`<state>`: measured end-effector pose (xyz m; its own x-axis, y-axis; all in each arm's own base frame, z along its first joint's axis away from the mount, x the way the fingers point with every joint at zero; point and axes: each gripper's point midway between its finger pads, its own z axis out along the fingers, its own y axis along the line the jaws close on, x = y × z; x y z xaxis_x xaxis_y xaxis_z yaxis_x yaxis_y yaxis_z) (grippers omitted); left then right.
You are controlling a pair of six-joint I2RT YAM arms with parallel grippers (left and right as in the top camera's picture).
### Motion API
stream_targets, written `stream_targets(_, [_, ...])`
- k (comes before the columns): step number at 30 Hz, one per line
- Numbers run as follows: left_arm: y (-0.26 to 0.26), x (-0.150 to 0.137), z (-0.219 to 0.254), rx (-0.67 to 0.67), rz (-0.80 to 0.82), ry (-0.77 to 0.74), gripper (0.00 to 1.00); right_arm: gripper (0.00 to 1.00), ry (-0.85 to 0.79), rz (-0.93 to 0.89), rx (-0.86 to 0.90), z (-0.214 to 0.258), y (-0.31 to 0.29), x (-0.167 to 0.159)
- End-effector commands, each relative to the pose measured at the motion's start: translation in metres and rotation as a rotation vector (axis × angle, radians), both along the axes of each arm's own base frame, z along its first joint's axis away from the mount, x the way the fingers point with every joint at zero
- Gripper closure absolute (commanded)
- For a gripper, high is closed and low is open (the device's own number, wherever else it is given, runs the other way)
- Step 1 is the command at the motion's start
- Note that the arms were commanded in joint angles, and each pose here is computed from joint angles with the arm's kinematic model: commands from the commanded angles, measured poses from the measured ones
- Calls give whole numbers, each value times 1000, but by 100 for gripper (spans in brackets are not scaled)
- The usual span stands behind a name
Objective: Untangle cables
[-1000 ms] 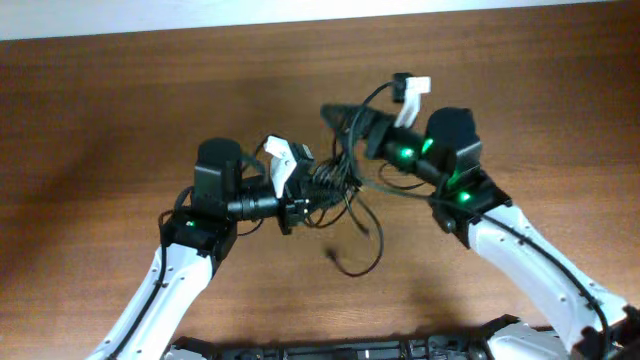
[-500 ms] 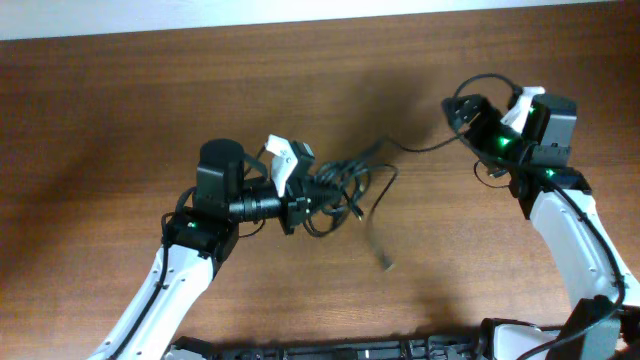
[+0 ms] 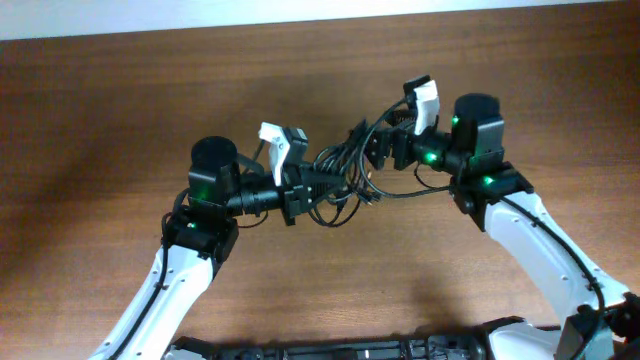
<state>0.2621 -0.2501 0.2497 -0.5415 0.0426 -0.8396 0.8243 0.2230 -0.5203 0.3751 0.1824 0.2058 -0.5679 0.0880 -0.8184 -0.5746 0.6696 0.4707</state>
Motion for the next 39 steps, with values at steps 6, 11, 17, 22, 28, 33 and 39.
stream_targets(6, [-4,-48,25,-91,-273,-39,100,1,213,-712,-110,-44,-142,41])
stream_targets(11, [2,7,5,20,53,-34,100,2,383,-599,-37,-65,-160,16])
stream_targets(17, [63,64,-71,328,599,190,95,2,643,-140,259,-51,-78,-46])
stream_targets(22, [66,64,-74,338,613,194,100,1,914,-341,287,-71,-3,-49])
stream_targets(28, [60,51,-82,348,552,249,100,1,852,-604,468,-67,54,-17])
stream_targets(33, [56,33,-92,373,476,308,100,1,735,-582,552,-62,70,11])
stream_targets(39, [60,22,-105,445,435,305,99,2,668,-414,485,-51,91,0])
